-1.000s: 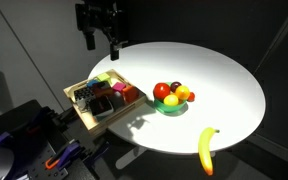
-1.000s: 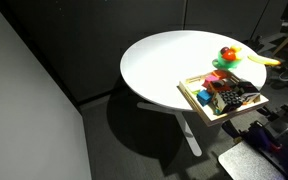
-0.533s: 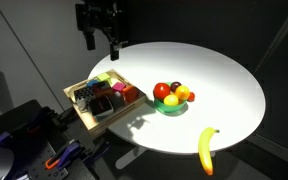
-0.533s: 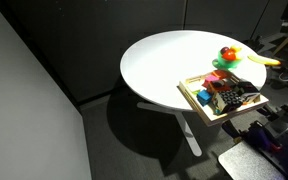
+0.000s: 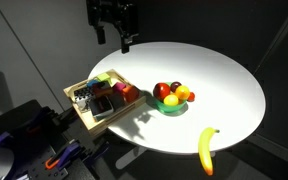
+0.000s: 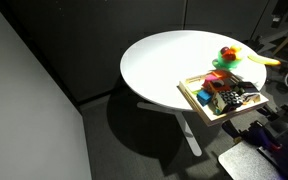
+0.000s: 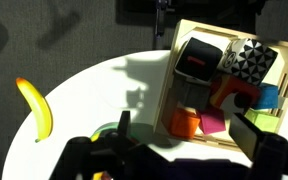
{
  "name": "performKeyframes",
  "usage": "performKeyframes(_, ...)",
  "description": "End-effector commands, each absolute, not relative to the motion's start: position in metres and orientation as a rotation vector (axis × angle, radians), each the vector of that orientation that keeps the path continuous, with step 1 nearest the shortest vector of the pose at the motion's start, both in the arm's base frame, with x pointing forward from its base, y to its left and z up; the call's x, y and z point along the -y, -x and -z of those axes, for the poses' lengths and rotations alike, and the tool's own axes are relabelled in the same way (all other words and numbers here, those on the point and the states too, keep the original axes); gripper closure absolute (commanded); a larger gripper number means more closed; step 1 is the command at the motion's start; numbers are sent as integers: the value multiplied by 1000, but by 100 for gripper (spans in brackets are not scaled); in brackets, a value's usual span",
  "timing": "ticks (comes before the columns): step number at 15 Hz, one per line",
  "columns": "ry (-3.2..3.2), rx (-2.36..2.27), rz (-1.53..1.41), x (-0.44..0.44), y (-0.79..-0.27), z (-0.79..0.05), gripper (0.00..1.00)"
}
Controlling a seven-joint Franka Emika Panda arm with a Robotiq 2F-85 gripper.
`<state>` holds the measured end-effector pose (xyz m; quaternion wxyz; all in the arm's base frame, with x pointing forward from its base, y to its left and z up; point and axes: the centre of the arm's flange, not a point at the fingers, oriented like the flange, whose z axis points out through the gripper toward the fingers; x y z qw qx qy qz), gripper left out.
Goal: Pick up the red fruit on the table and put it in the bowl
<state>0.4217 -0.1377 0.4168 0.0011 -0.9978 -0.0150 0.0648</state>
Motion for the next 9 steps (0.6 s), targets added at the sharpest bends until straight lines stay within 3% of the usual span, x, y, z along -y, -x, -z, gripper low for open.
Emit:
performKeyframes(1,3118,10,-152,142,-456,-424,0)
performKeyframes(9,3104,-222,-79,152,-539,-421,0)
